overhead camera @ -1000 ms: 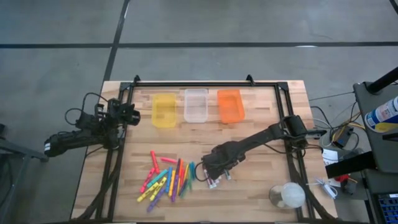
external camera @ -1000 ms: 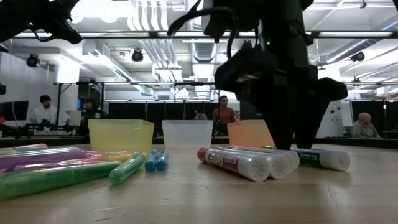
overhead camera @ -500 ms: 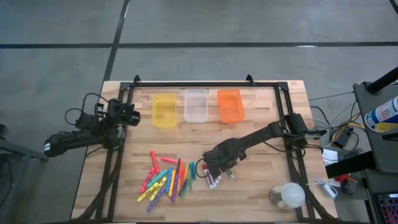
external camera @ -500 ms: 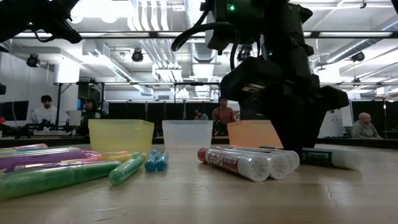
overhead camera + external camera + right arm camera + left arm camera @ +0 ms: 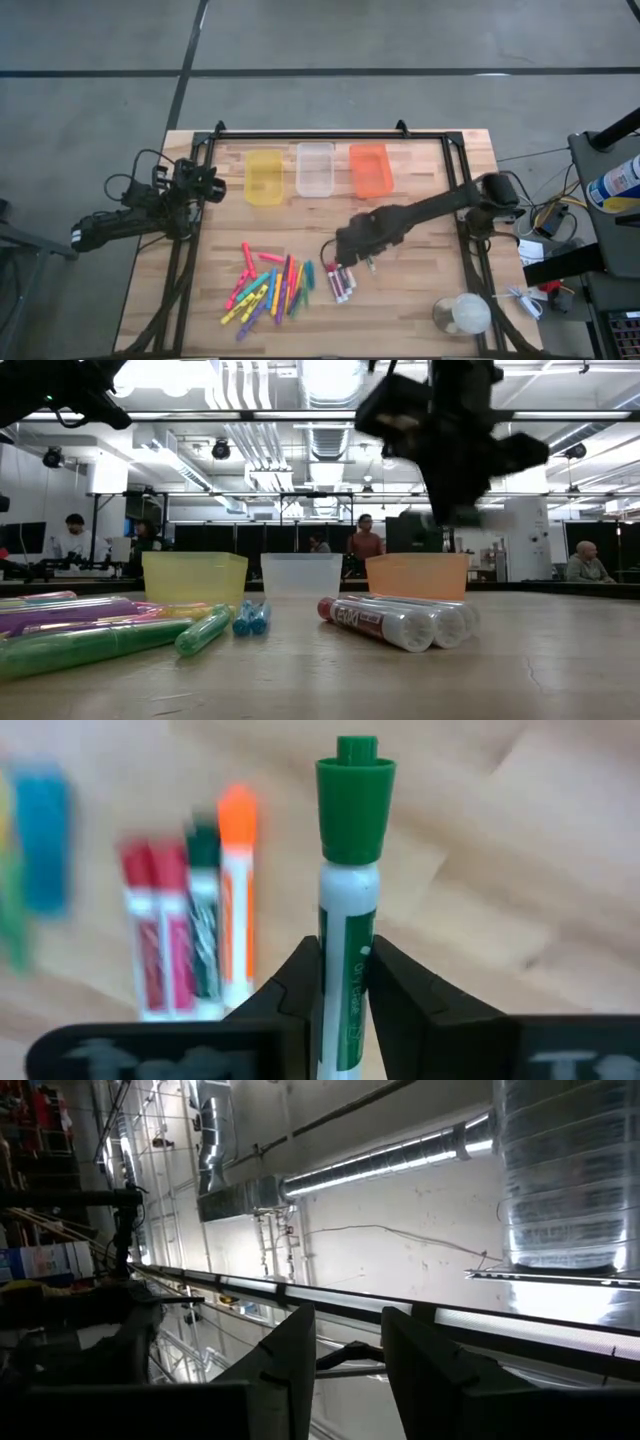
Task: Pick & Place Markers
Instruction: Put the green marker pen into the orange bin
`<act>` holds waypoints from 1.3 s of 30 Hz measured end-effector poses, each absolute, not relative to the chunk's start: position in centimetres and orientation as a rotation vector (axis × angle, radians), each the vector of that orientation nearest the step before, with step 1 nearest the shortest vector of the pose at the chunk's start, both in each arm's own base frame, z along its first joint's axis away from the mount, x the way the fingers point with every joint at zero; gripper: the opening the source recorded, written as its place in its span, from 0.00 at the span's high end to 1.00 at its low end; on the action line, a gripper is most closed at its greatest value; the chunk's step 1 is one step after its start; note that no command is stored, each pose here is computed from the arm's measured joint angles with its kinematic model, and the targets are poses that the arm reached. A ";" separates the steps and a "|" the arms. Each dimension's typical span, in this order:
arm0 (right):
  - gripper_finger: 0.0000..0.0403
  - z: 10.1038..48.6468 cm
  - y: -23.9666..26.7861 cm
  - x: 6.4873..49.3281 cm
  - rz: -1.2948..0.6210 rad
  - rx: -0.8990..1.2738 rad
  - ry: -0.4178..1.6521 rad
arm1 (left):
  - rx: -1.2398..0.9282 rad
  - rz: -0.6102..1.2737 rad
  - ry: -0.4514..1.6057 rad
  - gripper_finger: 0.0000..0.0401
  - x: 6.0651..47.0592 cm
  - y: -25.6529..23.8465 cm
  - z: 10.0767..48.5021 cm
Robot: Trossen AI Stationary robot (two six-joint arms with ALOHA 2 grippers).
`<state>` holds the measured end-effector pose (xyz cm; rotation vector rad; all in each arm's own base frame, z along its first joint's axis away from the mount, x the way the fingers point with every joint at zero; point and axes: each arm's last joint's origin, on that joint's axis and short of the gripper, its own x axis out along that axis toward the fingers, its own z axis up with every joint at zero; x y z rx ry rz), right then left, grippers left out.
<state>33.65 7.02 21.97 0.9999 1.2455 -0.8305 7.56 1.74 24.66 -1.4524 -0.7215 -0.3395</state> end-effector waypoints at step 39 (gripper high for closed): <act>0.83 20.1 -20.2 29.8 -0.975 0.996 1.115 | -1.474 -0.320 -0.740 0.72 7.6 1.8 24.5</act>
